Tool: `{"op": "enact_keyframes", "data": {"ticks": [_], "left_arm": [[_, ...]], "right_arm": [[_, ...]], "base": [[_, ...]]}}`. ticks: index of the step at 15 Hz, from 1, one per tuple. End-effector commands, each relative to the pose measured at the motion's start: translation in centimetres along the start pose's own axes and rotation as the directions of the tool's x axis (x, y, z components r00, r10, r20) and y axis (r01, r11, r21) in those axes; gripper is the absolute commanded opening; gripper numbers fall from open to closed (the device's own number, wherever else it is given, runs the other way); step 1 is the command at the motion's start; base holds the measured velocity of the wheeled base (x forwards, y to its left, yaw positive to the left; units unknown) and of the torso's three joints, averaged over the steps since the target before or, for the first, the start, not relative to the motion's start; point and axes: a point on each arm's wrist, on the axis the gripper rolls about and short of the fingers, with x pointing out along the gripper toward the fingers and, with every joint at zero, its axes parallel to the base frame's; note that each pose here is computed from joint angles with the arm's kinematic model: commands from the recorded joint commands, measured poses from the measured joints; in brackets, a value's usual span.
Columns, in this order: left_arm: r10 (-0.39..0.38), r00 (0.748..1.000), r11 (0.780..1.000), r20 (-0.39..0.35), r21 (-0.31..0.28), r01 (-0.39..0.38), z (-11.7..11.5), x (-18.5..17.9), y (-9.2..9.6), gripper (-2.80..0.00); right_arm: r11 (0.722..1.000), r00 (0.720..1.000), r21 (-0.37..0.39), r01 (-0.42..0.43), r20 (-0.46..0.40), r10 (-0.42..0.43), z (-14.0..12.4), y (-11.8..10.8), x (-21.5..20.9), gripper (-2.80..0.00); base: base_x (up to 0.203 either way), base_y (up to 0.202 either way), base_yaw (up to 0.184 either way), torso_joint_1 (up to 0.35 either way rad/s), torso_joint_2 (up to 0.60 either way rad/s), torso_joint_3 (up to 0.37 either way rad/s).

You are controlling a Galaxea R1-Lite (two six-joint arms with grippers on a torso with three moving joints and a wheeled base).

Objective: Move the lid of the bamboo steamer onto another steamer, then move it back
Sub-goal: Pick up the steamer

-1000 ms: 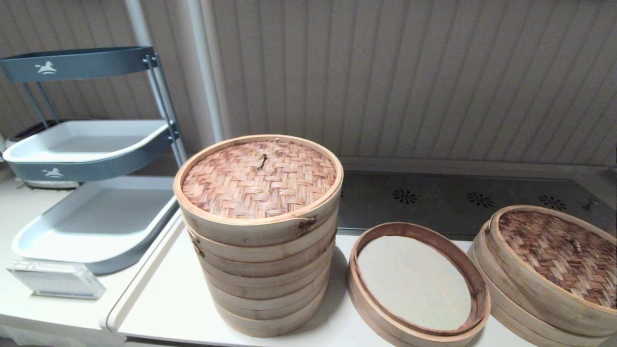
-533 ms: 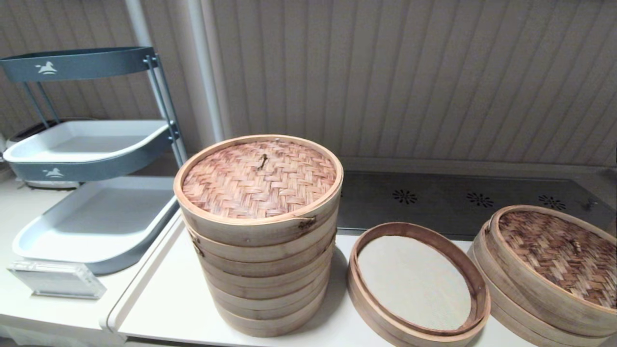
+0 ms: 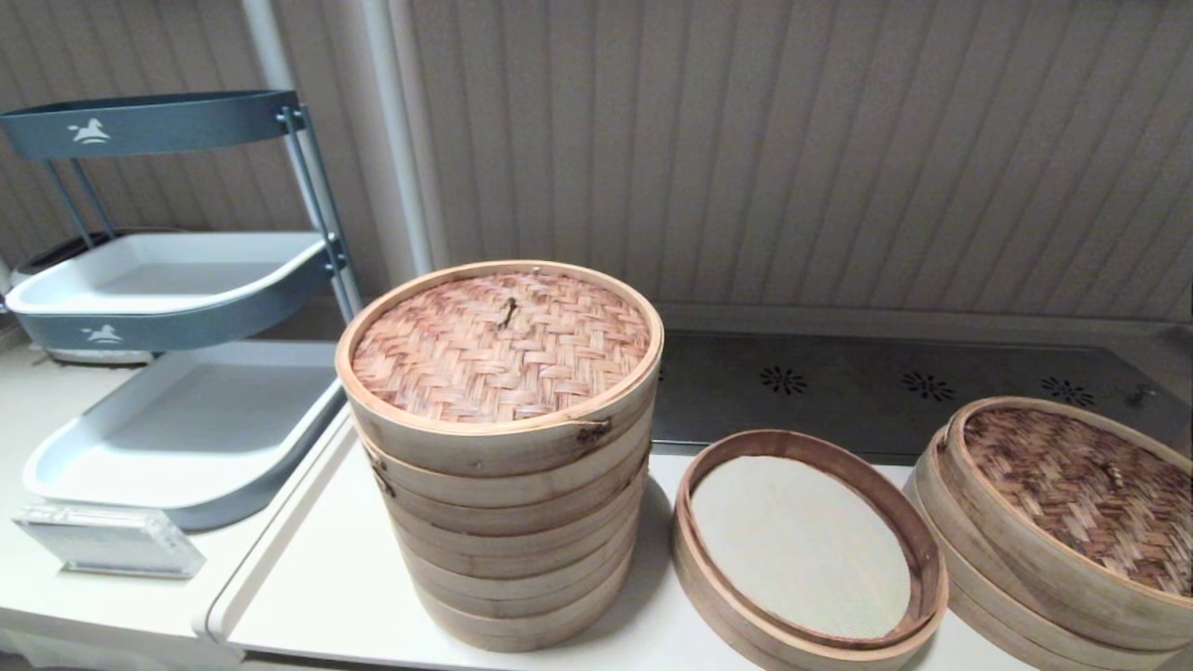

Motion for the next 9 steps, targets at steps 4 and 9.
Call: {"op": "enact_keyframes", "data": {"ticks": [4, 9], "left_arm": [[0.001, 1.0, 1.0, -0.023, 0.0, -0.001, -0.7, 0.1, 0.0, -2.8], [0.0, 1.0, 1.0, -0.022, 0.0, 0.0, -0.7, 0.1, 0.0, -2.8]], "right_arm": [[0.982, 0.965, 0.118, 0.15, -0.234, -0.119, 4.9, -1.3, 6.8, -2.8], [0.933, 0.91, 0.154, 0.324, -0.319, -0.264, 7.4, -4.4, 11.6, -2.8]], "base": [[0.0, 0.0, 0.0, 0.0, 0.0, 0.0], [0.0, 0.0, 0.0, 0.0, 0.0, 0.0]]}}
